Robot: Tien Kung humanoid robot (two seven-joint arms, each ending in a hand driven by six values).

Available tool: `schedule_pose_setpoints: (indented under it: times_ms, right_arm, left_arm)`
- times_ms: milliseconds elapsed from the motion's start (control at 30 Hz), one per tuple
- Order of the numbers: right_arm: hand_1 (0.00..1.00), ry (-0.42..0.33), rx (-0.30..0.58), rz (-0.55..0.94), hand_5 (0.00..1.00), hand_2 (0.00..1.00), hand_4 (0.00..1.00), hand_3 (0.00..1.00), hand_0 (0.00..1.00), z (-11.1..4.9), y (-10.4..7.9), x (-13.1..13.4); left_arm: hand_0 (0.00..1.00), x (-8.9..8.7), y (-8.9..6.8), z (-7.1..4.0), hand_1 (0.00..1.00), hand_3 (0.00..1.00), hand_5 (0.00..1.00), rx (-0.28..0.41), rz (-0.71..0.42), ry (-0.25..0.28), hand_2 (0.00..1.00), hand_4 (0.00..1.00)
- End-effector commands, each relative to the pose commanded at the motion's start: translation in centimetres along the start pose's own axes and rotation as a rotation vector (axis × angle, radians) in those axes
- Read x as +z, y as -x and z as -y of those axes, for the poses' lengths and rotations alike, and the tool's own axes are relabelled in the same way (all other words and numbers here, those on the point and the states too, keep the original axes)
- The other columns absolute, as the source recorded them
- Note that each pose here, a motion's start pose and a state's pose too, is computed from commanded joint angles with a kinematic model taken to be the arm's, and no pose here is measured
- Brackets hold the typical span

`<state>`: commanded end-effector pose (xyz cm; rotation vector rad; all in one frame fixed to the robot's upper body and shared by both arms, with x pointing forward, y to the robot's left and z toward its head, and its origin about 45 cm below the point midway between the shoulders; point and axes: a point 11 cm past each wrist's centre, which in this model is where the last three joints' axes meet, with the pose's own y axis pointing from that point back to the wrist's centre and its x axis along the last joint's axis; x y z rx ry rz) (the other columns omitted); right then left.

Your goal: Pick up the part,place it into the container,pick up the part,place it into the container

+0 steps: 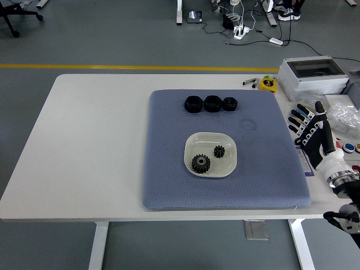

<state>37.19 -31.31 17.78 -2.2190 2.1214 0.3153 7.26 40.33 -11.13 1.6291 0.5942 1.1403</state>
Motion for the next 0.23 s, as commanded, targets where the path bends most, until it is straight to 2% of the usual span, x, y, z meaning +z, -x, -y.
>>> schedule_pose_setpoints:
  times_ms: [133,167,233]
  right_arm:
    - [0.854,0.007,-0.003,-0.003,0.972,0.898,0.998,0.906,0.85,-0.02,0.02,0.14]
    - [0.839,0.008,-0.003,-0.004,0.969,0.896,0.998,0.903,0.796,-0.03,0.02,0.17]
    - [0.839,0.01,-0.002,-0.004,0.969,0.896,0.998,0.903,0.796,-0.05,0.01,0.22]
  left_arm:
    - [0.694,-0.03,0.03,0.0,0.701,0.644,0.668,-0.001,0.003,-0.001,0.736,0.664]
    - [0.694,-0.04,0.03,0.0,0.701,0.644,0.668,-0.001,0.003,-0.001,0.737,0.664]
    - [0.694,-0.09,0.06,0.0,0.701,0.644,0.668,-0.001,0.005,-0.002,0.737,0.664]
